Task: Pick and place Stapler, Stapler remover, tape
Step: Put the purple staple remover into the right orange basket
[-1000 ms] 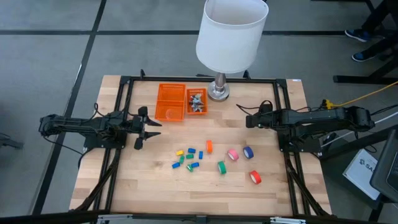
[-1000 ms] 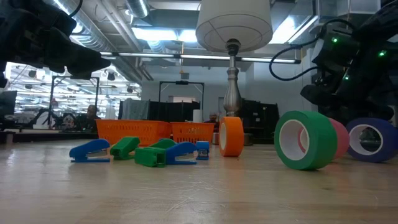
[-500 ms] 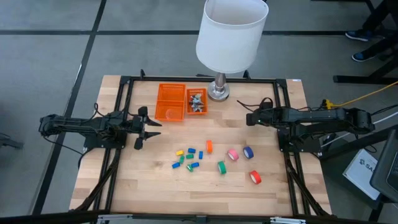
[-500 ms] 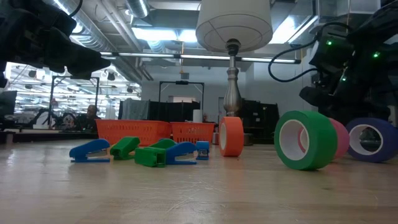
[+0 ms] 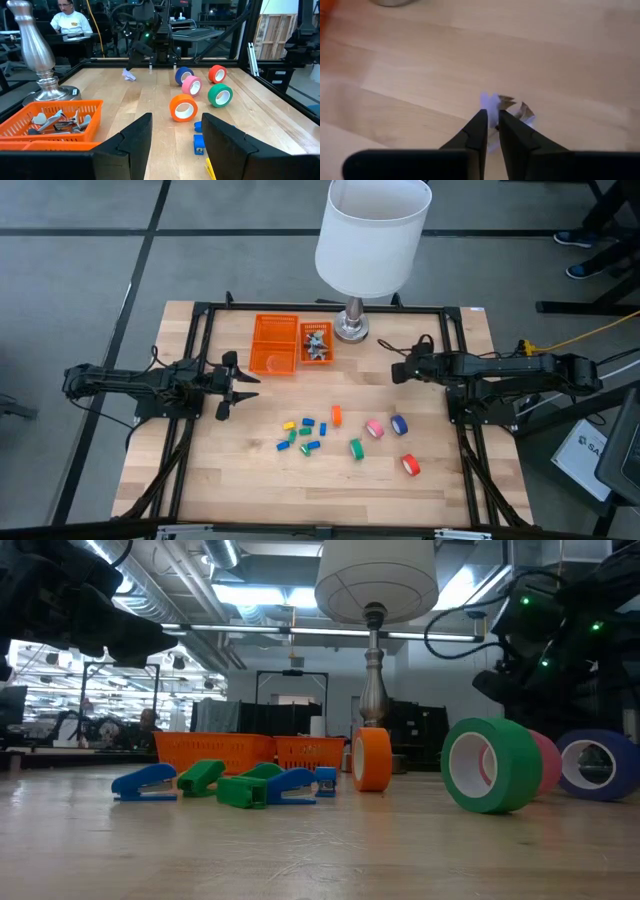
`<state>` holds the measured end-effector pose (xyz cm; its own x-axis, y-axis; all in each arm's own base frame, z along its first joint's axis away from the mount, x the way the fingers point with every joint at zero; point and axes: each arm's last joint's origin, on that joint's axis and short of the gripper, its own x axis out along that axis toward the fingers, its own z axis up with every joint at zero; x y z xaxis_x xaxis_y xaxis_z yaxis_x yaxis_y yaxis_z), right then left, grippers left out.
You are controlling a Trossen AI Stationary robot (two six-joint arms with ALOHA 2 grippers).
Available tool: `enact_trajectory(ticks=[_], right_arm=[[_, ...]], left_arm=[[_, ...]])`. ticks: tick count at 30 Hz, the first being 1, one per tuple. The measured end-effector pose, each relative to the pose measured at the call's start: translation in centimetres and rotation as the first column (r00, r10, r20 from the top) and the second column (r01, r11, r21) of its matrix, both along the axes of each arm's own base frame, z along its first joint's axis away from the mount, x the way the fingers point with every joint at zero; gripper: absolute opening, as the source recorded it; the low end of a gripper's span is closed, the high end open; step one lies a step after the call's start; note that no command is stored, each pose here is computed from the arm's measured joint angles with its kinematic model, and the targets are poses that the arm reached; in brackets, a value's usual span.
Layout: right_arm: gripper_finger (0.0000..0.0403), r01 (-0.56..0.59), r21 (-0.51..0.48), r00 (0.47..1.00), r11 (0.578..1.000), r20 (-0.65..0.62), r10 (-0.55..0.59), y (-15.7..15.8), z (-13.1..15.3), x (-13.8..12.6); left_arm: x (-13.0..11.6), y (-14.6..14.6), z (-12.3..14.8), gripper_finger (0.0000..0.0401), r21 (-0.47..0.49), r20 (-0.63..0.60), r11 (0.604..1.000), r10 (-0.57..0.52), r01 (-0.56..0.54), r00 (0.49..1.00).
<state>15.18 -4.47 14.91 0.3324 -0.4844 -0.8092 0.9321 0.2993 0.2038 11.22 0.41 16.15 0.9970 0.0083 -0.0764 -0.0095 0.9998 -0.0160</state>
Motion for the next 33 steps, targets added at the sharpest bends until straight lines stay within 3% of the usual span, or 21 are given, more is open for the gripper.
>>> enact_trajectory(ticks=[7, 19, 33], right_arm=[[0.0006, -0.09, -0.036, 0.991, 0.995, 0.099, 0.093, -0.1, 0.7, 1.1], [0.0007, -0.141, -0.043, 0.983, 0.989, 0.113, 0.145, -0.1, 0.8, 1.4], [0.0118, -0.148, -0.064, 0.986, 0.987, 0.062, 0.152, -0.2, 0.2, 1.7]], left_arm=[[0.0, 0.0, 0.0, 0.0169, 0.0, 0.0, 1.0, 0.0, 0.0, 1.0], [0.0, 0.0, 0.0, 0.0169, 0.0, 0.0, 1.0, 0.0, 0.0, 1.0], [0.0, 0.0, 0.0, 0.0169, 0.0, 0.0, 1.0, 0.0, 0.0, 1.0]])
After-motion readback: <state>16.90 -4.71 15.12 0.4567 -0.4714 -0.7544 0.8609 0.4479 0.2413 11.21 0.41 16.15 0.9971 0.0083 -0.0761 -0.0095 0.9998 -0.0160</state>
